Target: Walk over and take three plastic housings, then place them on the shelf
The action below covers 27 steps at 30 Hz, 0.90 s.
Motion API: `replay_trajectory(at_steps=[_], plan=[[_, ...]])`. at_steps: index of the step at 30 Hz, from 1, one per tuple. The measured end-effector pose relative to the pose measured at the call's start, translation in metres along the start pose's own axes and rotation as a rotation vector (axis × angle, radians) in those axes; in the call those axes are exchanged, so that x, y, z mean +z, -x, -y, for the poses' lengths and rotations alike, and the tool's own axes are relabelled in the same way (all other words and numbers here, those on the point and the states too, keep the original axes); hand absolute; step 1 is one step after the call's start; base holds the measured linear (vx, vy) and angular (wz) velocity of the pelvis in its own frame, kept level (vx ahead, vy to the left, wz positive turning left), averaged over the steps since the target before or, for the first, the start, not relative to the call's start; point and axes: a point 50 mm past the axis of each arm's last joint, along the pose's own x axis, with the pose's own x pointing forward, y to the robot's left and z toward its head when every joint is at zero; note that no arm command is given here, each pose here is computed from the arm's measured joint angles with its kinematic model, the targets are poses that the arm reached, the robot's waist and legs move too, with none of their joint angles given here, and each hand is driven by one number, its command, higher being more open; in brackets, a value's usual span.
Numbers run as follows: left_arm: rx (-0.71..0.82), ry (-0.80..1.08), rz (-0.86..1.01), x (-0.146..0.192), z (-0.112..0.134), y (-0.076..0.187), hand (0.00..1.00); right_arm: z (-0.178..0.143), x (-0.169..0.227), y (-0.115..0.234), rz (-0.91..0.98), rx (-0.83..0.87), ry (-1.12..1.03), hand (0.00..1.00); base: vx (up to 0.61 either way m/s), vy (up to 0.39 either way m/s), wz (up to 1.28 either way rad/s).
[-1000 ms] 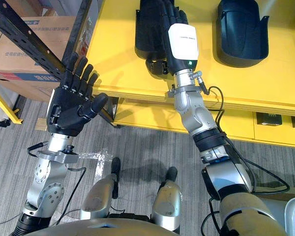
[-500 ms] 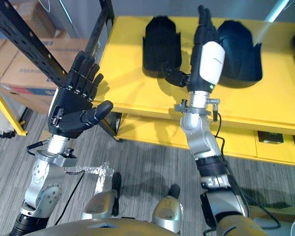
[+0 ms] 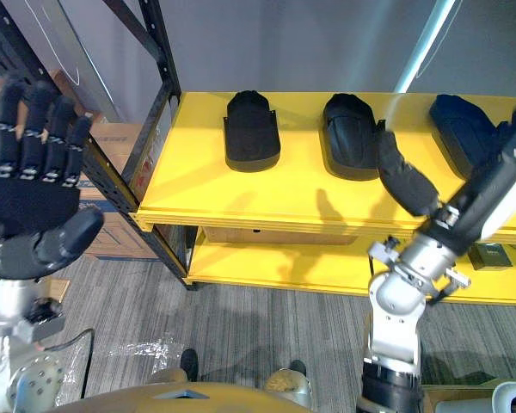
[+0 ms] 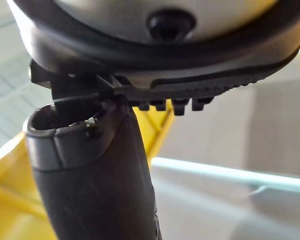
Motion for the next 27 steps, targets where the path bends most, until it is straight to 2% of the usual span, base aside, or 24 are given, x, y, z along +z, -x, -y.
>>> replay_trajectory(at_steps=[2,4,8,12,14,17,23,27], plan=[[0.021,-0.027,-0.010,0.008,-0.005,0.012,1.00,0.021,-0.022,0.012,-0.147,-0.062,0.024,1.00,0.01,0.002,-0.06],[0.043,-0.043,-0.020,0.010,-0.008,0.014,1.00,0.030,-0.030,0.018,-0.212,-0.080,0.023,1.00,0.02,-0.003,-0.06],[0.041,-0.041,-0.037,0.009,-0.011,0.015,1.00,0.029,-0.036,0.021,-0.274,0.020,-0.105,1.00,0.00,-0.002,-0.03],[0.040,-0.024,-0.036,0.006,-0.010,0.013,1.00,-0.007,-0.031,0.025,-0.273,0.216,-0.234,1.00,-0.01,-0.001,0.00],[0.035,0.014,-0.047,-0.001,-0.009,0.010,1.00,-0.040,-0.021,0.025,-0.238,0.373,-0.308,1.00,-0.04,0.000,0.02],[0.035,0.085,-0.074,-0.014,-0.005,0.005,1.00,-0.069,-0.007,0.022,-0.171,0.503,-0.369,1.00,-0.04,0.002,0.07],[0.168,0.104,-0.129,-0.028,-0.002,0.001,1.00,-0.101,0.014,0.004,-0.052,0.572,-0.410,1.00,-0.03,-0.004,0.15],[0.146,0.152,-0.130,-0.037,0.008,-0.007,1.00,-0.119,0.019,-0.014,-0.029,0.585,-0.393,1.00,-0.06,0.001,0.11]])
